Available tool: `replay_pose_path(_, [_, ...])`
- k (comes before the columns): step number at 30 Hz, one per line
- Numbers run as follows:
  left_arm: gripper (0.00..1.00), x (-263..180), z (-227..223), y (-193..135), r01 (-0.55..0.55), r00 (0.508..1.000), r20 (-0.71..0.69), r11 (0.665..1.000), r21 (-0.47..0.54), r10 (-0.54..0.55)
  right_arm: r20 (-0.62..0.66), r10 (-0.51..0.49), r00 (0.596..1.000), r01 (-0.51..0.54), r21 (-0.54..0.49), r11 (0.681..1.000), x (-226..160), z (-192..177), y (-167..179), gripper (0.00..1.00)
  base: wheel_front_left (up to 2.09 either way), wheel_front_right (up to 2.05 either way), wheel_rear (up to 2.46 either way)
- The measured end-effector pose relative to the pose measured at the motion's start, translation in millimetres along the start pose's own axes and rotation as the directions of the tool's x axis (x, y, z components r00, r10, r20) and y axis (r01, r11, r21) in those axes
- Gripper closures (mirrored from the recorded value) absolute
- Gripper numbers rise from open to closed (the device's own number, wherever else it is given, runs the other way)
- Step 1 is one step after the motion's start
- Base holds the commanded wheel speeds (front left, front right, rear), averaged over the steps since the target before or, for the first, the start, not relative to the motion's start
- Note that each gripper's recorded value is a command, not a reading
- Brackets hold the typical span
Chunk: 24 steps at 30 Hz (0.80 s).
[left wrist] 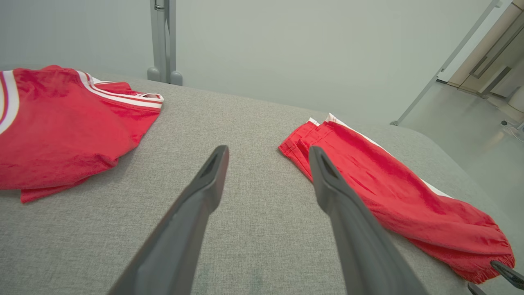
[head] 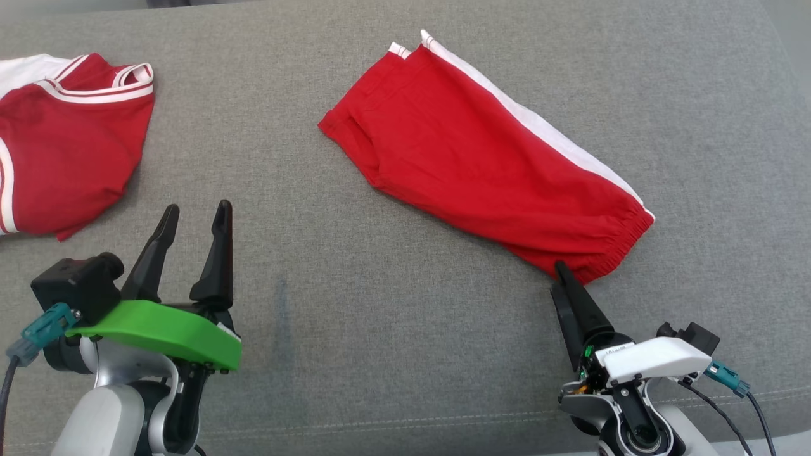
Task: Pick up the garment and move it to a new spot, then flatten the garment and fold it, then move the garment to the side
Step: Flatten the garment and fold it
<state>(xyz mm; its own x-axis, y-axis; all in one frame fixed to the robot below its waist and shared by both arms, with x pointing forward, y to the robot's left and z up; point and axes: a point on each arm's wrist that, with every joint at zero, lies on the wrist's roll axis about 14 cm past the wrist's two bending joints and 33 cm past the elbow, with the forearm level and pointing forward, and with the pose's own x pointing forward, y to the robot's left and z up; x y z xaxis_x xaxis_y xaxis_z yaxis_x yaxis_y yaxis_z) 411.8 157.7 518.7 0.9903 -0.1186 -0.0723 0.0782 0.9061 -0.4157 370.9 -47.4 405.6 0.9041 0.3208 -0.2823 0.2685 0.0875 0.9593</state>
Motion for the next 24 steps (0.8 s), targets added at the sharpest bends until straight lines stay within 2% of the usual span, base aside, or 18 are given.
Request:
replay_pose_path(13, [0.00,0.6,1.2,0.7,-0.008,1.000,0.006,1.000,0.010,0.008,0.043,-0.034,0.999,0.032,0.044,0.999,15.3,14.3,-8.8,0.00,0.00,0.00,0.00])
replay_pose_path(24, [0.00,0.8,-0.8,-4.7,-0.001,1.000,-0.003,1.000,0.002,0.001,0.087,-0.002,0.996,-0.005,0.081,0.997,29.1,29.0,4.9,0.00,0.00,0.00,0.00])
